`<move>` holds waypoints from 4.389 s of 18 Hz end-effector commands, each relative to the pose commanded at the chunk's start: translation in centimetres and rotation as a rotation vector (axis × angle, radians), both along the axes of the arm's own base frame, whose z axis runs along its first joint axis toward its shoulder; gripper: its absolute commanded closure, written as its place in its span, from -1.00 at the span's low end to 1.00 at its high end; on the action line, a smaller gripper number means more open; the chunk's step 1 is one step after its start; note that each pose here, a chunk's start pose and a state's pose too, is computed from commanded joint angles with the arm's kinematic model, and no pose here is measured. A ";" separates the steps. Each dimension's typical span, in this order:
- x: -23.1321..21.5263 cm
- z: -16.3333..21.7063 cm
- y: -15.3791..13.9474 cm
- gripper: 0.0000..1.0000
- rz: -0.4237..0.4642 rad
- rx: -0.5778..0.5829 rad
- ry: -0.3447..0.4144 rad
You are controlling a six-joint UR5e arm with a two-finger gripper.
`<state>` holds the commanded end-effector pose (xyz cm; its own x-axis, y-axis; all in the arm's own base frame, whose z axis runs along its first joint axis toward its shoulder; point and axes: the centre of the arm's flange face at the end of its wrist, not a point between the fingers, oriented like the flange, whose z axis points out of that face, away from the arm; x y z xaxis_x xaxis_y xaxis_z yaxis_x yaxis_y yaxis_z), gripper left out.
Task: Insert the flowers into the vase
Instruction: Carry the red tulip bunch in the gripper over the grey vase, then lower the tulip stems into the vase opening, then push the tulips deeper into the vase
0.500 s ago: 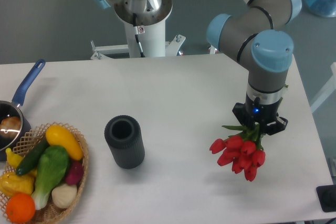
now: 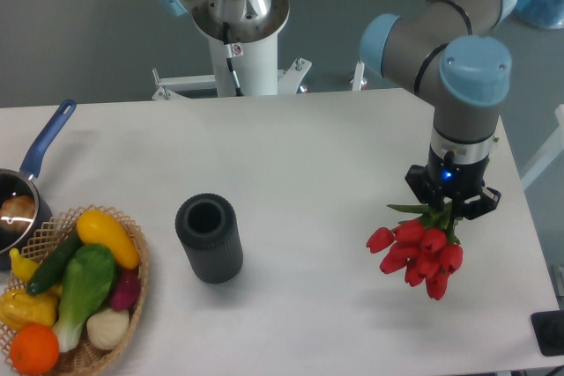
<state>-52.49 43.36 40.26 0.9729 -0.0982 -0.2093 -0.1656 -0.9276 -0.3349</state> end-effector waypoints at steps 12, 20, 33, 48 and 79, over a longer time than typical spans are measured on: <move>10.1 8.6 3.2 0.86 -0.165 0.671 -0.296; 16.3 10.1 5.3 0.86 -0.291 0.773 -0.380; 15.3 7.7 1.3 0.71 -0.338 1.109 -0.692; 16.7 2.1 0.7 0.69 -0.331 1.104 -0.694; 19.1 -9.9 1.6 0.39 -0.359 0.996 -0.665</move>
<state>-33.37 45.00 30.34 0.8694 -0.4616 0.1764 0.1136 -0.1606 -0.9805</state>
